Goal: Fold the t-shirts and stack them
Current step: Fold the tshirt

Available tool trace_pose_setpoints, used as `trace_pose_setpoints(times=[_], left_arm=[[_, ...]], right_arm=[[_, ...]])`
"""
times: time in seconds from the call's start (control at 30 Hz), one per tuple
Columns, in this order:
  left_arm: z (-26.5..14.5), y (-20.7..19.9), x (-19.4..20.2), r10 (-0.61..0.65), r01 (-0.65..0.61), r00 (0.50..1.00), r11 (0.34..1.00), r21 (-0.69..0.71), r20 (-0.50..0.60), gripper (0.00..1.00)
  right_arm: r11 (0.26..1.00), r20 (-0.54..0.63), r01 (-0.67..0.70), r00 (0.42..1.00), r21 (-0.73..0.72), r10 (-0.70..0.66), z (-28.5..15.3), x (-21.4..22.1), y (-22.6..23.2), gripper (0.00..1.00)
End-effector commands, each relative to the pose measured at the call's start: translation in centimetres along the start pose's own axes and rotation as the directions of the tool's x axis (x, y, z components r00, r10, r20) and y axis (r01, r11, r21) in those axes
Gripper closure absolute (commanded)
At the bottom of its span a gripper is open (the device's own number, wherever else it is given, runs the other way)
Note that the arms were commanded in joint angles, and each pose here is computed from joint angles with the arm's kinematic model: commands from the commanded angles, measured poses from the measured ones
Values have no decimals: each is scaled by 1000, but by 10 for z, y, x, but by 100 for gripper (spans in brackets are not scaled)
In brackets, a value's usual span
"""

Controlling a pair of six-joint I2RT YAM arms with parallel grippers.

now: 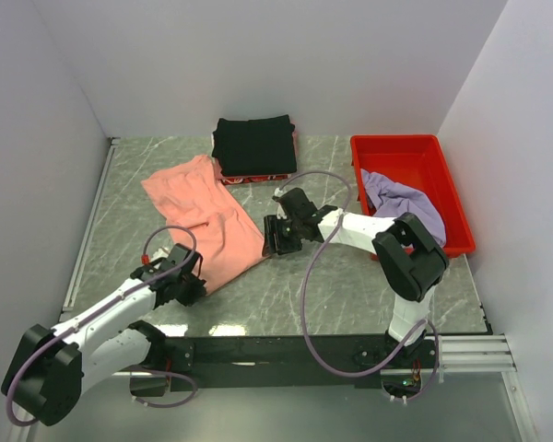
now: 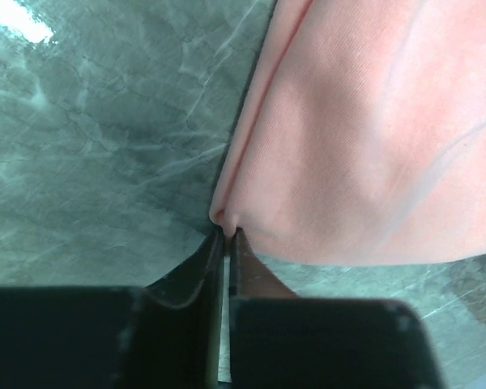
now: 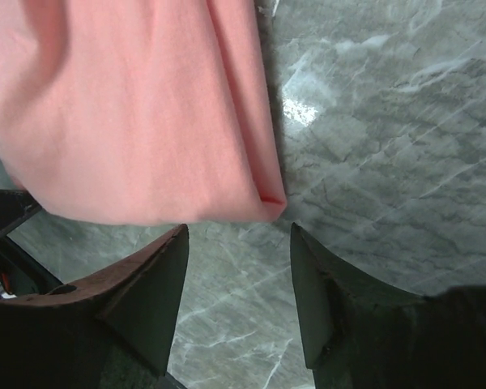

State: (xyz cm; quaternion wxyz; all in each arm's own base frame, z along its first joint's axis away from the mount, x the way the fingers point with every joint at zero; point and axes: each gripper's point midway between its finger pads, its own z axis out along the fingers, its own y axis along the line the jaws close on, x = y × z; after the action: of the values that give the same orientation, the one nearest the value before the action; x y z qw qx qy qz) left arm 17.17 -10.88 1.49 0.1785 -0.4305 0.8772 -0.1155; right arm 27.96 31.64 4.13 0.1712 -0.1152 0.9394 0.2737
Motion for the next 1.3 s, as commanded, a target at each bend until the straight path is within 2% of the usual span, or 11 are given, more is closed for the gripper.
trace_pose_setpoints(times=[0.0,0.17,0.23,0.3,0.37,0.47,0.53,0.83,0.97,1.27], left_arm=[[3,19,-4,20,-18,999,998,-65,36,97],[2,19,-3,24,-23,999,999,-29,35,99],[1,19,-3,20,-19,999,1000,-17,38,99],[-1,14,-4,19,-20,999,1000,20,42,99],[-1,12,-5,24,-26,999,999,30,45,99],[-2,13,-4,39,-39,998,999,20,41,99],[-1,15,-7,45,-45,998,999,2,51,99],[-18,19,2,146,-146,989,989,4,-1,99],[-33,4,18,163,-153,985,978,138,-62,99],[-55,8,42,203,-177,968,970,168,-147,99]], right_arm=[[1000,17,-1,1000,-28,1,5,-11,6,41],[1000,-18,-6,1000,-27,5,12,-4,2,51],[999,-29,-2,1000,-44,1,14,-2,4,69],[998,-36,11,999,-58,-14,16,-1,5,75],[998,-38,13,999,-59,-15,18,-2,5,76],[997,-57,18,998,-76,-22,20,0,8,86],[996,-52,23,998,-82,-27,19,-1,9,99],[996,-75,74,994,-46,-78,-8,14,2,100],[996,-95,86,992,-12,-87,-24,28,-7,100],[989,-114,129,986,65,-121,-65,53,-24,100]])
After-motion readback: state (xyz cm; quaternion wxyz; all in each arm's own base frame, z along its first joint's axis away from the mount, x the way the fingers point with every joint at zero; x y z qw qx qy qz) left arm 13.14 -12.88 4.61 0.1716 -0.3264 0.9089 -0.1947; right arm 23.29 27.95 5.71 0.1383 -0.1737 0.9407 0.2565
